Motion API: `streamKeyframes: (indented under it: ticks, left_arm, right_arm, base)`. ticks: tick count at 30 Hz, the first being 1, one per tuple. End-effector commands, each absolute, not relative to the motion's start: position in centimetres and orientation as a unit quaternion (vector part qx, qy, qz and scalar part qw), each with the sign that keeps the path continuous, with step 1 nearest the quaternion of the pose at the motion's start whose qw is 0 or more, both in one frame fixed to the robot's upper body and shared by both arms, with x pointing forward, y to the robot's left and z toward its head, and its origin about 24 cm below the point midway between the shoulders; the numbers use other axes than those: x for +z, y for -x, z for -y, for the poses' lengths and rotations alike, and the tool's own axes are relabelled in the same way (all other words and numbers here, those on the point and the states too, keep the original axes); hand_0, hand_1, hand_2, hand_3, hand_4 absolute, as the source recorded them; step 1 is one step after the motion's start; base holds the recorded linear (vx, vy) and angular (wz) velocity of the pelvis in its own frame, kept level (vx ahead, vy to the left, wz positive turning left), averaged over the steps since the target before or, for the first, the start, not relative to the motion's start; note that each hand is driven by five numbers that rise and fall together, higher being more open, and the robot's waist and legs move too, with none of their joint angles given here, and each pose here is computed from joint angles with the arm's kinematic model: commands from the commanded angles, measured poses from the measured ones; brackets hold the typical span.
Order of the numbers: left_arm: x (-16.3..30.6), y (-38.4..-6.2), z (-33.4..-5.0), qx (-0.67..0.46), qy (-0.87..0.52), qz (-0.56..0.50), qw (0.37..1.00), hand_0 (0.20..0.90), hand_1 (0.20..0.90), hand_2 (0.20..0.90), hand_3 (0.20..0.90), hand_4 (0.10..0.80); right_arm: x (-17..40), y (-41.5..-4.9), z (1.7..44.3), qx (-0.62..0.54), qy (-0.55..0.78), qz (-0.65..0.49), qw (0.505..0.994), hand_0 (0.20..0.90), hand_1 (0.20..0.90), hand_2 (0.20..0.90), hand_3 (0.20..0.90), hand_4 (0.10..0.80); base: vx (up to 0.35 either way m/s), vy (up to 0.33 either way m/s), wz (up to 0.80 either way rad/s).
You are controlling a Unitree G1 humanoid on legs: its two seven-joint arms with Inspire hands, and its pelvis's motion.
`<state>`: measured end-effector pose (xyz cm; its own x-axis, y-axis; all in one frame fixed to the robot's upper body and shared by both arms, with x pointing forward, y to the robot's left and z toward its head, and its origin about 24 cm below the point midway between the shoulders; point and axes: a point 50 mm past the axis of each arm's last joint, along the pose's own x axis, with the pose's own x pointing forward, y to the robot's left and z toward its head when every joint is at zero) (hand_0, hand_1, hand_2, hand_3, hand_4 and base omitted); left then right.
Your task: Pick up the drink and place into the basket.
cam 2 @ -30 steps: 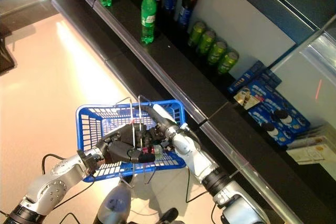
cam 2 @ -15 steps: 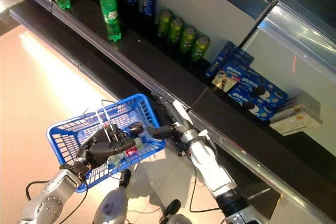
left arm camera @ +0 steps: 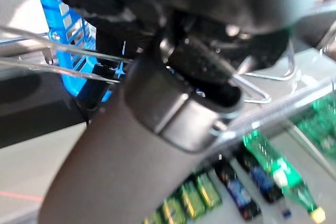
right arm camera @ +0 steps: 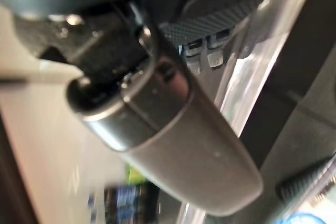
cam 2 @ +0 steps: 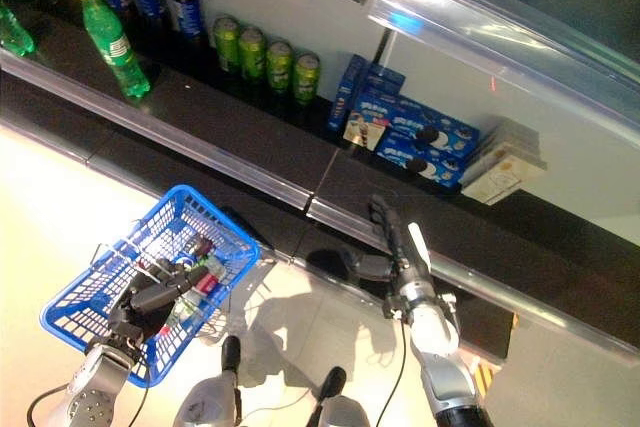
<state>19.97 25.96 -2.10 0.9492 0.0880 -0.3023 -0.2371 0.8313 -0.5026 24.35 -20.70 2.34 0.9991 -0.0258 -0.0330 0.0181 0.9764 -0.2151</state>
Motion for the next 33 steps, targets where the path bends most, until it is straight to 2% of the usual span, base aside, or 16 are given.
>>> streamKeyframes:
  ticks: [1,4,8,16,21,27,33]
  left_arm:
    - [5.9,-23.4,-26.1,0.029,0.25,0.138,0.958,0.3,0.3,0.3,0.2,0.1]
    - [3.1,-22.7,-27.2,0.078,0.271,0.089,0.955,0.3,0.3,0.3,0.2,0.1]
    - [-0.4,-21.3,-28.7,0.145,0.273,0.023,0.951,0.3,0.3,0.3,0.2,0.1]
    - [-5.7,-18.5,-29.3,0.209,0.262,-0.092,0.938,0.3,0.3,0.3,0.2,0.1]
    - [-9.2,-16.2,-29.6,0.245,0.247,-0.195,0.917,0.3,0.3,0.3,0.2,0.1]
    - [-11.5,-14.0,-29.5,0.249,0.22,-0.284,0.899,0.3,0.3,0.3,0.2,0.1]
    - [-12.7,-12.3,-29.1,0.249,0.215,-0.336,0.883,0.3,0.3,0.3,0.2,0.1]
  right_arm:
    - [1.7,-22.6,23.1,-0.051,0.111,-0.004,0.992,0.9,0.9,0.9,0.9,0.8]
    - [0.2,-21.6,24.2,-0.095,0.077,-0.035,0.992,0.9,0.9,0.9,0.9,0.8]
    - [-1.7,-20.0,25.3,-0.13,0.097,-0.072,0.984,0.9,0.9,0.9,0.9,0.8]
    - [-5.1,-17.7,27.4,-0.197,0.059,-0.145,0.968,0.9,0.9,0.9,0.9,0.8]
    - [-9.2,-14.7,29.2,-0.248,0.009,-0.246,0.937,0.9,0.9,0.9,0.9,0.8]
    - [-12.3,-11.5,29.2,-0.25,-0.036,-0.356,0.9,0.9,0.9,0.9,0.9,0.8]
    - [-13.5,-9.9,29.0,-0.238,-0.026,-0.415,0.878,0.9,0.9,0.9,0.9,0.8]
  base:
    - [-0.004,-0.029,-0.2]
    - [-0.009,-0.032,-0.26]
    - [-0.021,-0.019,-0.2]
    - [-0.057,0.006,-0.28]
    - [-0.03,-0.003,-0.15]
    - [0.0,0.0,0.0]
    - [0.006,0.003,-0.03]
